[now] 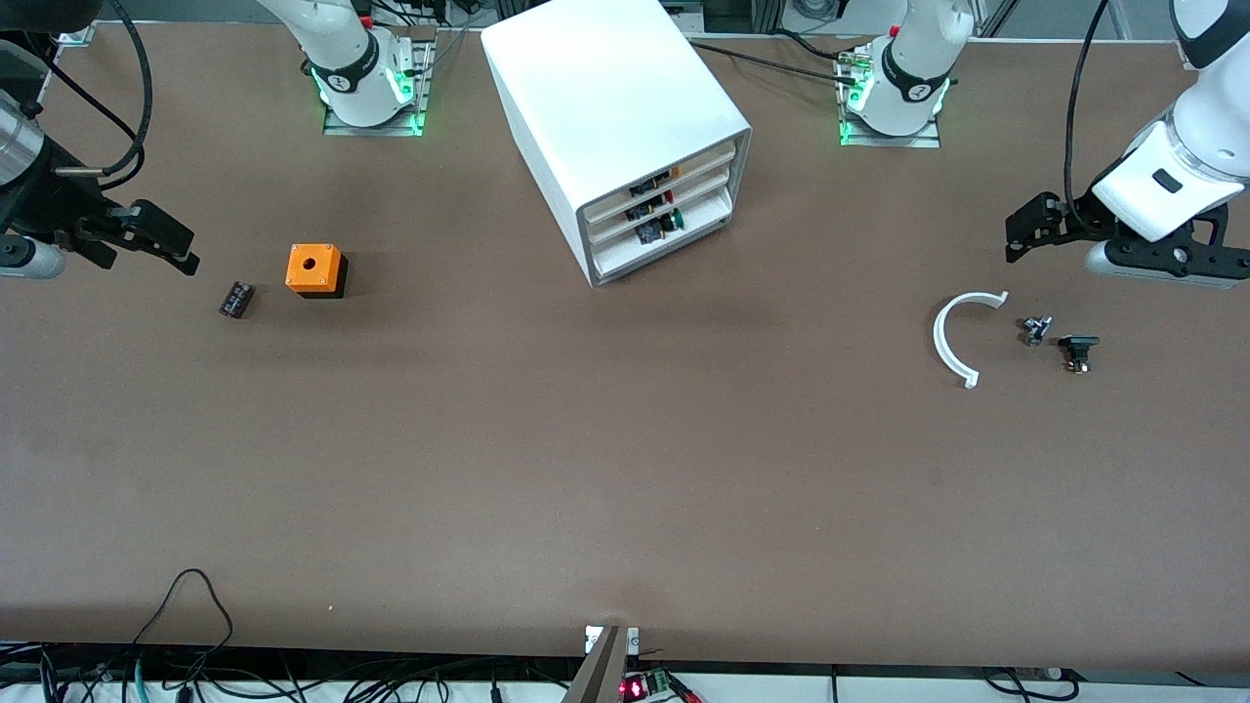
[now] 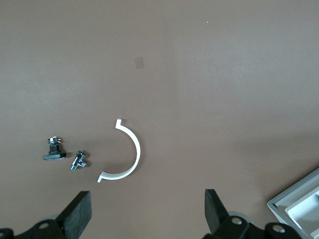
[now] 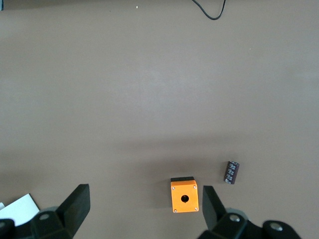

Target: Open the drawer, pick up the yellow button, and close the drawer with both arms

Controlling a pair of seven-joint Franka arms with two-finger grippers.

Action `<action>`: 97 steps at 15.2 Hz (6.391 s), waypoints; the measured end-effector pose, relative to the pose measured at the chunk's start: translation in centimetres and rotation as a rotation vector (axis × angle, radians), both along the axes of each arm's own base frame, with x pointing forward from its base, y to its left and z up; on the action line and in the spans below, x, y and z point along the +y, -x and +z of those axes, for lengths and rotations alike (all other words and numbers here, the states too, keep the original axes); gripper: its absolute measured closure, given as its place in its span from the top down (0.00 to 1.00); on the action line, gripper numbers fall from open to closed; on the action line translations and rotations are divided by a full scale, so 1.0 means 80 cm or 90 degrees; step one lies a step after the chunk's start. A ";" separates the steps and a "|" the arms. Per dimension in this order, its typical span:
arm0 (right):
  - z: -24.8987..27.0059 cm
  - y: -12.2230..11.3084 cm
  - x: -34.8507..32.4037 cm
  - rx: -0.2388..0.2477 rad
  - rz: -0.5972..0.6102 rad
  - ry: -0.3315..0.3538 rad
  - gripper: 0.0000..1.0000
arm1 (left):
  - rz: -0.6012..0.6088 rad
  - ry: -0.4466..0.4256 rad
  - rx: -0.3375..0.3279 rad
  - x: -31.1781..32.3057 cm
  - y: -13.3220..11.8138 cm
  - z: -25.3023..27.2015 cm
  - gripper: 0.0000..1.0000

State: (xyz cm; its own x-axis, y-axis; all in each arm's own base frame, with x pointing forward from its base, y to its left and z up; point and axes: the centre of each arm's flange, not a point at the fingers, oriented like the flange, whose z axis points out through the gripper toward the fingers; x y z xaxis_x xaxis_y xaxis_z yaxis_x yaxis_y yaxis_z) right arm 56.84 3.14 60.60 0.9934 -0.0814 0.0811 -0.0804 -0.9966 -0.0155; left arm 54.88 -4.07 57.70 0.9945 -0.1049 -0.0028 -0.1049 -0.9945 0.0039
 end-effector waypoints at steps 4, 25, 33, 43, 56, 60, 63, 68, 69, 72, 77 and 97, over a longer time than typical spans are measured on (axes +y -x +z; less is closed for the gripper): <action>0.000 0.000 0.003 0.000 0.003 0.000 1.00 | -0.001 0.000 -0.001 -0.001 0.000 0.001 1.00; -0.156 -0.062 0.007 0.109 0.068 0.002 1.00 | -0.075 0.194 0.195 -0.129 0.014 -0.080 1.00; -0.206 -0.079 0.033 0.121 0.029 0.002 1.00 | -0.185 0.422 0.331 -0.250 0.022 -0.184 1.00; -0.220 -0.093 0.140 0.119 -0.156 -0.020 1.00 | -0.189 0.650 0.391 -0.321 0.103 -0.346 0.99; -0.209 -0.085 0.230 0.120 -0.280 -0.049 1.00 | -0.233 0.682 0.382 -0.301 0.134 -0.385 0.71; -0.198 -0.089 0.241 0.118 -0.314 -0.073 1.00 | -0.231 0.694 0.386 -0.302 0.137 -0.385 0.61; -0.182 -0.101 0.257 0.114 -0.343 -0.100 1.00 | -0.236 0.704 0.393 -0.306 0.140 -0.383 0.58; -0.167 -0.114 0.292 0.101 -0.395 -0.122 1.00 | -0.254 0.710 0.395 -0.312 0.146 -0.382 0.55; -0.164 -0.116 0.300 0.099 -0.404 -0.126 1.00 | -0.257 0.711 0.395 -0.313 0.147 -0.383 0.48; -0.153 -0.120 0.324 0.091 -0.430 -0.138 1.00 | -0.267 0.713 0.403 -0.318 0.156 -0.386 0.33; -0.149 -0.122 0.357 0.080 -0.453 -0.155 1.00 | -0.283 0.718 0.400 -0.324 0.163 -0.387 0.16; -0.120 -0.099 0.457 0.030 -0.582 -0.270 1.00 | -0.286 0.709 0.309 -0.237 0.037 -0.390 0.15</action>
